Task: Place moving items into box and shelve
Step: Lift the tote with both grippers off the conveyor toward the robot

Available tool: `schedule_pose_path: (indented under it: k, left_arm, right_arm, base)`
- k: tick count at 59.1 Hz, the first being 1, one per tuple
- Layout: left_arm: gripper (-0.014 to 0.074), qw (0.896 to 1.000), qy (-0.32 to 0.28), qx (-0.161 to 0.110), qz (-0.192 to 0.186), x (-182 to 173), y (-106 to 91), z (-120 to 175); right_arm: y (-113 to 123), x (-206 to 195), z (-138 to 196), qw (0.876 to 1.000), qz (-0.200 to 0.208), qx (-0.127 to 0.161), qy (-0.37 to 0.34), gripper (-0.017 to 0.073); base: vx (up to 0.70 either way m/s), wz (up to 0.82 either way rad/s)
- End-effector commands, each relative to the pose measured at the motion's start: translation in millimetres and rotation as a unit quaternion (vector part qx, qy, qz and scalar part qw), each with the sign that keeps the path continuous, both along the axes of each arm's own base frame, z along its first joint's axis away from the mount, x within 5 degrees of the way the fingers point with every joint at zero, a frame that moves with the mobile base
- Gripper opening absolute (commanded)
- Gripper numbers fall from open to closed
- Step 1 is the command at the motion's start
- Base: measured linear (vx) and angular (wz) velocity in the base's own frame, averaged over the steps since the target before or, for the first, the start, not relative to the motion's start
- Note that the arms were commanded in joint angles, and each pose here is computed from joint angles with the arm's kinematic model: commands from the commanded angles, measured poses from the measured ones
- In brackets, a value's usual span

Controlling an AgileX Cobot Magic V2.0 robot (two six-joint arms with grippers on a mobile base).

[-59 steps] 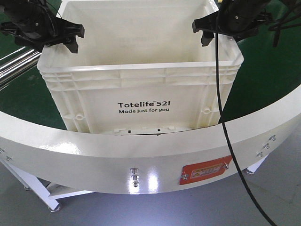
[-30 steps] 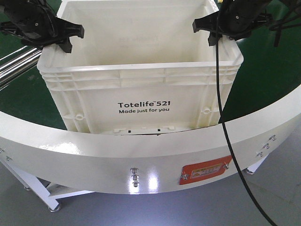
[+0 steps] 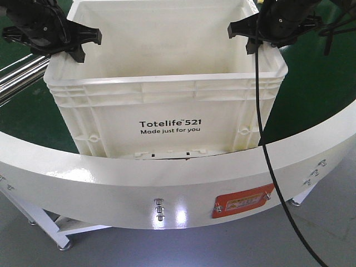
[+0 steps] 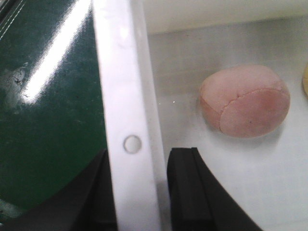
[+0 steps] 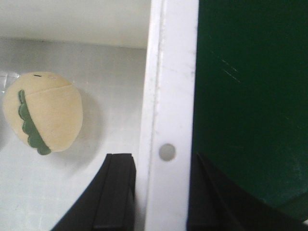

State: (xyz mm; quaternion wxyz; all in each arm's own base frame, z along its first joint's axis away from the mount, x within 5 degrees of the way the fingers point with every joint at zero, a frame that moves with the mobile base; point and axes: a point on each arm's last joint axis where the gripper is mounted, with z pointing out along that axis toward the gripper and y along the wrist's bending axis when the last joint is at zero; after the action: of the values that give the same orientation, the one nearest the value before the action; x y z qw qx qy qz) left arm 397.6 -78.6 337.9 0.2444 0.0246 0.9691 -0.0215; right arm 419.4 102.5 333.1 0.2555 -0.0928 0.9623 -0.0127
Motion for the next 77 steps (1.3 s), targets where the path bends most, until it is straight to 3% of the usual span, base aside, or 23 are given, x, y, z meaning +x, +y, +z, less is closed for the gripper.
schedule_pose_path:
  k: [1, 33, 57, 70, 77]
  left_arm:
    - [0.0108, 0.999, -0.050, 0.006, -0.001, -11, 4.6, 32]
    - [0.0108, 0.987, -0.160, -0.014, 0.002, -40, 11.1, 112]
    - [0.0108, 0.983, -0.182, -0.020, 0.002, -55, 14.0, 128]
    - [0.0108, 0.981, -0.193, -0.027, 0.003, -63, 12.3, 136]
    - [0.0108, 0.976, -0.216, -0.027, 0.010, -73, 7.2, 146]
  right_arm:
    - [-6, -9, 37, 0.998, 0.004, -0.005, -0.064, 0.0091]
    - [-18, -50, 102, 0.987, 0.003, 0.012, -0.159, 0.0091]
    - [-23, -69, 132, 0.975, -0.015, 0.042, -0.216, 0.0090]
    - [-21, -73, 134, 0.974, -0.039, 0.061, -0.215, 0.0011]
    - [-10, -85, 140, 0.974, -0.028, 0.037, -0.221, -0.0018]
  base:
    - [0.00, 0.00]
    - [0.00, 0.00]
    - [0.00, 0.00]
    - [0.00, 0.00]
    - [0.00, 0.00]
